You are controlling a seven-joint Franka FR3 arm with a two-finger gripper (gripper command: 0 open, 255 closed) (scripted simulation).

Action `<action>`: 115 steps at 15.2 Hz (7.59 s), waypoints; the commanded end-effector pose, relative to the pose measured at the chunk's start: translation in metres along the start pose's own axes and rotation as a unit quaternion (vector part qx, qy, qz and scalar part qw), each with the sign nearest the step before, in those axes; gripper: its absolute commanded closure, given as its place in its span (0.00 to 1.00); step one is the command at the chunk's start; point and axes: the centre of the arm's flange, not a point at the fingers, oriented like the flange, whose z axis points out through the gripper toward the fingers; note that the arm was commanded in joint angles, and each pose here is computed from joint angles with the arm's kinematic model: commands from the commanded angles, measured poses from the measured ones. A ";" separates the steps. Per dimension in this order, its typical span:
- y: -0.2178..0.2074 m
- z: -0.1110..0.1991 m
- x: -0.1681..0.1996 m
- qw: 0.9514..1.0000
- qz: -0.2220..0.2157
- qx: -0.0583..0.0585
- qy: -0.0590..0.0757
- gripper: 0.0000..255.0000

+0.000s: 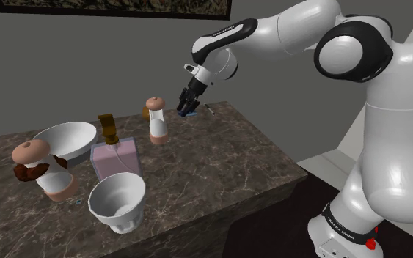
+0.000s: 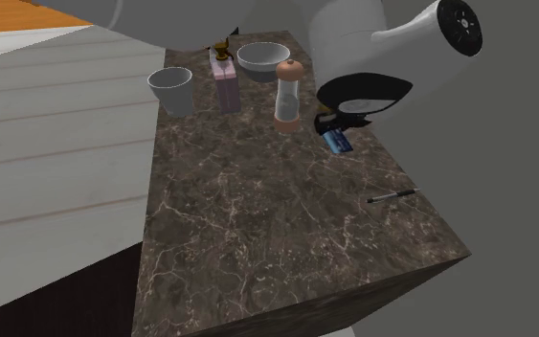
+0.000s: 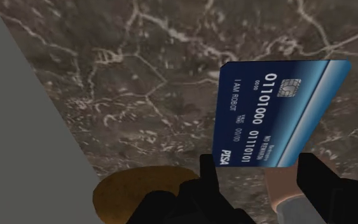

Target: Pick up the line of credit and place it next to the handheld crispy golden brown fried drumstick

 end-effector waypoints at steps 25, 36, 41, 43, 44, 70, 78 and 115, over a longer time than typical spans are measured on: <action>0.000 -0.116 0.075 1.000 0.000 0.000 0.000 1.00; -0.045 -0.113 0.130 1.000 0.000 0.000 0.000 1.00; -0.090 -0.086 0.171 1.000 0.000 0.000 0.000 1.00; -0.108 -0.076 0.187 1.000 0.000 0.000 0.000 1.00; -0.118 -0.071 0.195 1.000 0.000 0.000 0.000 1.00; -0.353 0.065 0.404 1.000 0.000 0.000 0.000 1.00; -0.406 0.105 0.446 1.000 0.000 0.000 0.000 1.00; -0.407 0.269 0.338 1.000 0.000 0.000 0.000 1.00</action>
